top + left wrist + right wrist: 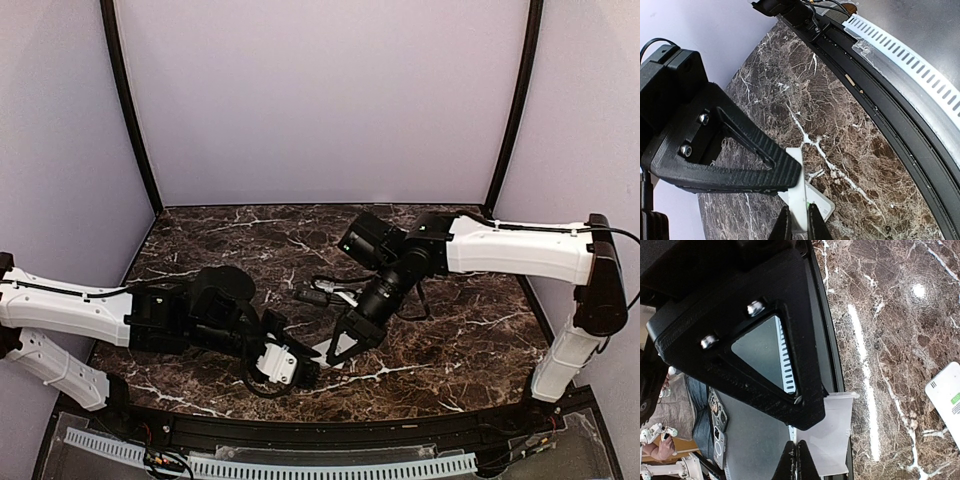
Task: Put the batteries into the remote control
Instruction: Pass from the right arm to the left, then pass from the left arm to the right
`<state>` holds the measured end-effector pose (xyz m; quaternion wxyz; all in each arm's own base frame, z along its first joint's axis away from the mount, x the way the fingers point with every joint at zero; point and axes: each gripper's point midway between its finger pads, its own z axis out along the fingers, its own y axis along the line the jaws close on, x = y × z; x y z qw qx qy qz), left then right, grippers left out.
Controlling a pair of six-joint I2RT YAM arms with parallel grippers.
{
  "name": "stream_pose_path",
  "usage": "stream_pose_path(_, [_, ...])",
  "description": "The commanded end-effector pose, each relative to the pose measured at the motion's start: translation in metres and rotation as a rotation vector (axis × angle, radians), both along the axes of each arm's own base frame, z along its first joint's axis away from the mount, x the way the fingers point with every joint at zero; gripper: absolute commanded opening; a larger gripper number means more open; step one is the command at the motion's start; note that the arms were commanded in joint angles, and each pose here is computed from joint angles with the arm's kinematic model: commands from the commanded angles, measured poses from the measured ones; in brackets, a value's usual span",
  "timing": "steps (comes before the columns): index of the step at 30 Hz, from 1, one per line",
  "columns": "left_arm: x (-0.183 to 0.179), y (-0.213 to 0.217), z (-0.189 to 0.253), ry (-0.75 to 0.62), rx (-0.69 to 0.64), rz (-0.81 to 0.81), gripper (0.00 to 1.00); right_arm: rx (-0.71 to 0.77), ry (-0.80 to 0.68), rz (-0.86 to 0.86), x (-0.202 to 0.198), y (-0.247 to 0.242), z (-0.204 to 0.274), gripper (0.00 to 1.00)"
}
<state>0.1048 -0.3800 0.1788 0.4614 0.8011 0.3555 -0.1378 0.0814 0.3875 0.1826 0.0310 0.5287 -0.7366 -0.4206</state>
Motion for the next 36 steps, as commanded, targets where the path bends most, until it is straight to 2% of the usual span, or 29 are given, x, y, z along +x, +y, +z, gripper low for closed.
stream_pose_path(1, [0.004,-0.006,0.021,0.0,-0.07,0.022,0.01,0.031,-0.031,0.009,0.003,0.009,0.004,0.0])
stream_pose_path(5, [0.01,-0.006,0.025,0.039,-0.085,0.089,0.0,0.015,-0.097,-0.015,0.01,0.004,0.005,0.0])
stream_pose_path(8, [0.019,-0.004,0.02,0.141,-0.072,0.21,0.0,0.034,-0.236,-0.069,0.026,-0.003,0.019,0.15])
stream_pose_path(10, [0.023,-0.003,0.016,0.22,-0.057,0.284,0.0,0.094,-0.356,-0.118,0.039,-0.007,0.038,0.23])
stream_pose_path(13, [0.027,-0.005,0.02,0.369,-0.058,0.371,0.0,0.232,-0.555,-0.183,0.054,-0.017,0.07,0.28])
stream_pose_path(16, [0.023,-0.012,0.032,0.529,-0.059,0.378,0.0,0.419,-0.738,-0.209,0.058,-0.03,0.103,0.37])
stream_pose_path(18, [0.022,-0.016,0.043,0.641,-0.076,0.373,0.0,0.483,-0.796,-0.222,0.059,-0.036,0.114,0.5])
stream_pose_path(20, [0.021,-0.019,0.055,0.72,-0.088,0.36,0.0,0.512,-0.809,-0.223,0.059,-0.038,0.12,0.56])
stream_pose_path(25, [0.023,-0.019,0.071,0.767,-0.097,0.355,0.0,0.499,-0.745,-0.158,0.053,-0.035,0.112,0.56])
stream_pose_path(31, [0.02,-0.018,0.078,0.771,-0.106,0.332,0.0,0.469,-0.74,-0.134,0.055,-0.032,0.088,0.51])
stream_pose_path(36, [0.02,-0.018,0.079,0.772,-0.108,0.33,0.0,0.482,-0.67,-0.09,0.046,-0.026,0.078,0.44])
